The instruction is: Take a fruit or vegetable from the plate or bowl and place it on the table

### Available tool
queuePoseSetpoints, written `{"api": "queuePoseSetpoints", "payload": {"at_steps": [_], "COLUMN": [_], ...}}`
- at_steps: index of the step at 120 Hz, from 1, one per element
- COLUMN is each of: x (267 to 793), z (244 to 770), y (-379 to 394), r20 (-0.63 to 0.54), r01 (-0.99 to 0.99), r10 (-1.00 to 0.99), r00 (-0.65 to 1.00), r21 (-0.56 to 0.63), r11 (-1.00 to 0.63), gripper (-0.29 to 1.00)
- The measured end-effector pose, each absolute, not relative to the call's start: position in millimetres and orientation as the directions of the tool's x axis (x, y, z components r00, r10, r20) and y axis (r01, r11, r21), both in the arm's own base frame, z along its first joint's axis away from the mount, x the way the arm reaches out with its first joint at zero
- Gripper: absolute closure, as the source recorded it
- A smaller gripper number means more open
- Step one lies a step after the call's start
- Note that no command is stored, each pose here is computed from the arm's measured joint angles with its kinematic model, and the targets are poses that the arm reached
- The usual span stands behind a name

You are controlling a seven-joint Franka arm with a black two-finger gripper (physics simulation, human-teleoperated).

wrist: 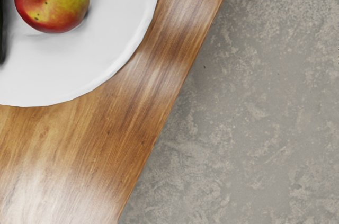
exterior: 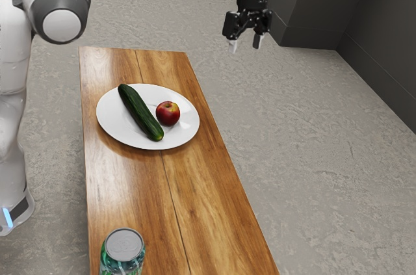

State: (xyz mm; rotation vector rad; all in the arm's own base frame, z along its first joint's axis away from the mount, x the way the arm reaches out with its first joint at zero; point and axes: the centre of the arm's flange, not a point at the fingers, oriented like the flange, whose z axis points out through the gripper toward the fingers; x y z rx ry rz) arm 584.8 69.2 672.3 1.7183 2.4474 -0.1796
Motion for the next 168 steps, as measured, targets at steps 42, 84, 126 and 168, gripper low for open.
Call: {"api": "queuePoseSetpoints", "payload": {"at_steps": [42,84,126,168], "x": [559,548,535,502], "z": [621,591,527,514], "y": [122,119,167,225], "r20": [-0.088,-0.014,-0.039,0.011], "r01": [0.942,0.640,0.420,0.351], "r10": [0.940,0.640,0.420,0.352], "r00": [0.330,0.768,0.907,0.936], "r21": [-0.029,-0.006,0.003,0.056], "r11": [-0.334,-0.768,-0.908,-0.935], "gripper": [0.00,0.00,0.00,0.00]}}
